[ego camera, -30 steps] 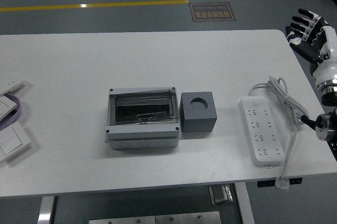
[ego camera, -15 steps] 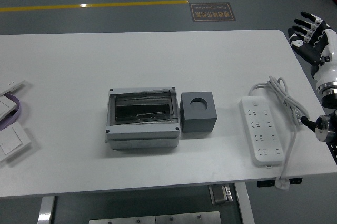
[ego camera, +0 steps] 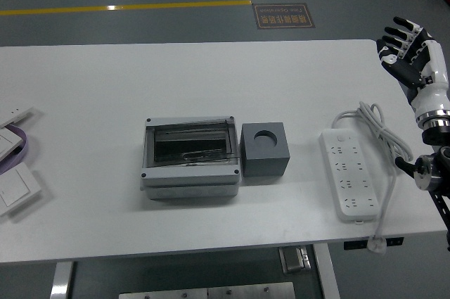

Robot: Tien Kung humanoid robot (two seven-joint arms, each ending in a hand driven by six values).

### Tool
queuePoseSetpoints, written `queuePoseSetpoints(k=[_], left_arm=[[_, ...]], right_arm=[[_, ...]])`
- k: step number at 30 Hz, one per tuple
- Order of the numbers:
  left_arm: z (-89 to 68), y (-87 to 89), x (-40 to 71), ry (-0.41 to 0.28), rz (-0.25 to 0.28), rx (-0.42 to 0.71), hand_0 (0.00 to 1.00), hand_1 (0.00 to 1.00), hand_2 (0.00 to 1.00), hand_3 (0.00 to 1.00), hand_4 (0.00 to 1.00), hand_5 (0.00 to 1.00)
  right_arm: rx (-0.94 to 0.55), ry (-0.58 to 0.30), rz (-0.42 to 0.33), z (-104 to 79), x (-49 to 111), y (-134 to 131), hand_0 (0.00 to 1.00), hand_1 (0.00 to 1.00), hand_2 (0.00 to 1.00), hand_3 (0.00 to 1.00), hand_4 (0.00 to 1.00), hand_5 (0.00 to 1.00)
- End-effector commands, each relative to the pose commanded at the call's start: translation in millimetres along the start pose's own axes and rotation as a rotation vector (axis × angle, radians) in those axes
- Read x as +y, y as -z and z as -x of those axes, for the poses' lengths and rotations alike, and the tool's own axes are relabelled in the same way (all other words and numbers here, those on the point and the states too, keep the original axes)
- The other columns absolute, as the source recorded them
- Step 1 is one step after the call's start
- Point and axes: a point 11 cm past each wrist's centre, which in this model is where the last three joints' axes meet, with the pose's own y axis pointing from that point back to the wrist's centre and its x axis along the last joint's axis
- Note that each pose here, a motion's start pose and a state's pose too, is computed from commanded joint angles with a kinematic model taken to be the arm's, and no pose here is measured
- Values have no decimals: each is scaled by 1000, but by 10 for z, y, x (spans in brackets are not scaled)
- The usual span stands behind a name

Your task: Pick up the cylinder from the cube,place it in the box,flap close box

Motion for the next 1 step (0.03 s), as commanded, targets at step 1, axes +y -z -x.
queuePoseSetpoints(k=[1], left_arm=[[0, -5, 0, 0, 1, 1, 609, 563, 584, 634, 742, 230]], right_arm=[[-5, -3, -2, 4, 2, -2, 688, 682, 668, 716, 687, 13]])
